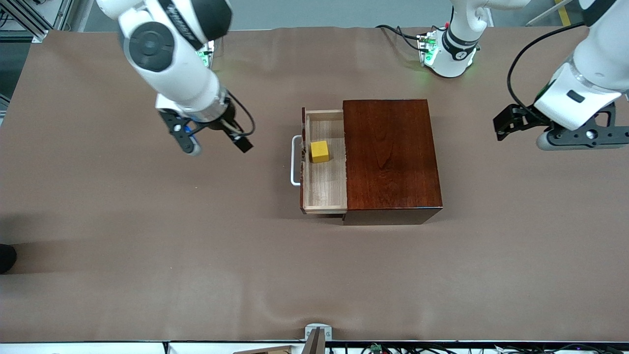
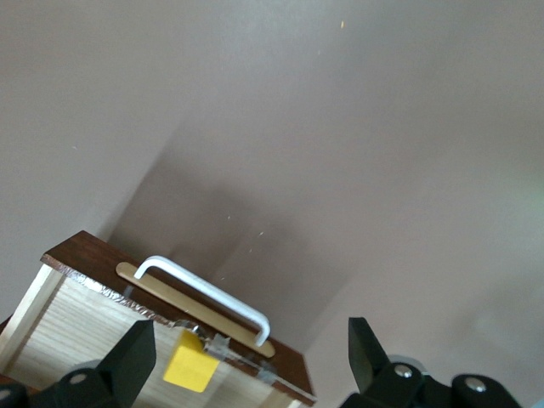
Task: Open drawer, take yellow block, close drawer
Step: 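Lower the right gripper into the drawer and grasp the yellow cube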
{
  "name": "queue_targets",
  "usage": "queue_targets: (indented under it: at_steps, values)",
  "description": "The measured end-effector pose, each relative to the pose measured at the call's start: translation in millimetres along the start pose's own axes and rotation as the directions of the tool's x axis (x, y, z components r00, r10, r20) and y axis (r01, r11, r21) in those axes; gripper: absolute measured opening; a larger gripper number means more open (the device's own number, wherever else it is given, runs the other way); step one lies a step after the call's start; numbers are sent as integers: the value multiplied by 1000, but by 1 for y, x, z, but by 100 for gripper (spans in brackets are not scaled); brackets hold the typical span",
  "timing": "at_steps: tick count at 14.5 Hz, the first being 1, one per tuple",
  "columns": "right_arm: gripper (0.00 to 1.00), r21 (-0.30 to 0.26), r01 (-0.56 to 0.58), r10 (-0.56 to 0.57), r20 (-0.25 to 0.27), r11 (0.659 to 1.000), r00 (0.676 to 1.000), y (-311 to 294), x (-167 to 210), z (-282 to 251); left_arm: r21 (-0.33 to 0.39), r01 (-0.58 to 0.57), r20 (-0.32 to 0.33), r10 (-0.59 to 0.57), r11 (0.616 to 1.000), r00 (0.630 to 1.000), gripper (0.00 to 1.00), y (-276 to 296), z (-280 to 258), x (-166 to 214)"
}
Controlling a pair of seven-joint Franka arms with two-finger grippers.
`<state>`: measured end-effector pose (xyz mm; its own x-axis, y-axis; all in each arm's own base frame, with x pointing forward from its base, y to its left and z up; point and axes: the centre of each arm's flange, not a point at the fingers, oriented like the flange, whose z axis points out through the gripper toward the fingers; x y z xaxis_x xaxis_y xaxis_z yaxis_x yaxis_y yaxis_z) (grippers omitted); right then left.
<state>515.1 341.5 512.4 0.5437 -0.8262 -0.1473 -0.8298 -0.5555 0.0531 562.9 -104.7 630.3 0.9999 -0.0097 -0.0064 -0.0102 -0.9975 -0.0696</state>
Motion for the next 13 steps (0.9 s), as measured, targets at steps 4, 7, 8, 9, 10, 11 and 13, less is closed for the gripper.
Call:
queue_targets:
  at_steps: [4, 7, 8, 9, 10, 11, 13]
  values:
    - [100, 27, -107, 107, 1, 994, 994, -16, -30, 24, 1, 7, 11, -7, 1000, 1000, 100, -11, 14, -4]
    - [100, 34, -184, 184, 3, 982, 983, -29, -63, 56, 1, -13, 11, 13, 1000, 1000, 100, -1, 27, -5]
    - [100, 31, -207, 207, 2, 978, 978, -32, -74, 68, 0, -36, 8, 36, 999, 999, 100, 0, 26, -6]
    - [100, 27, -229, 229, 1, 973, 973, -35, -82, 78, -1, -62, 3, 62, 998, 998, 100, 0, 24, -8]
    - [100, 21, -252, 253, 0, 967, 968, -37, -87, 86, -1, -82, -3, 82, 997, 997, 100, -2, 20, -9]
    - [100, 17, -279, 279, -2, 960, 960, -39, -90, 92, -1, -91, -9, 91, 996, 996, 100, -4, 17, -12]
    - [100, 9, -324, 324, -4, 946, 946, -44, -96, 100, -2, -100, -18, 100, 995, 995, 100, -5, 11, -16]
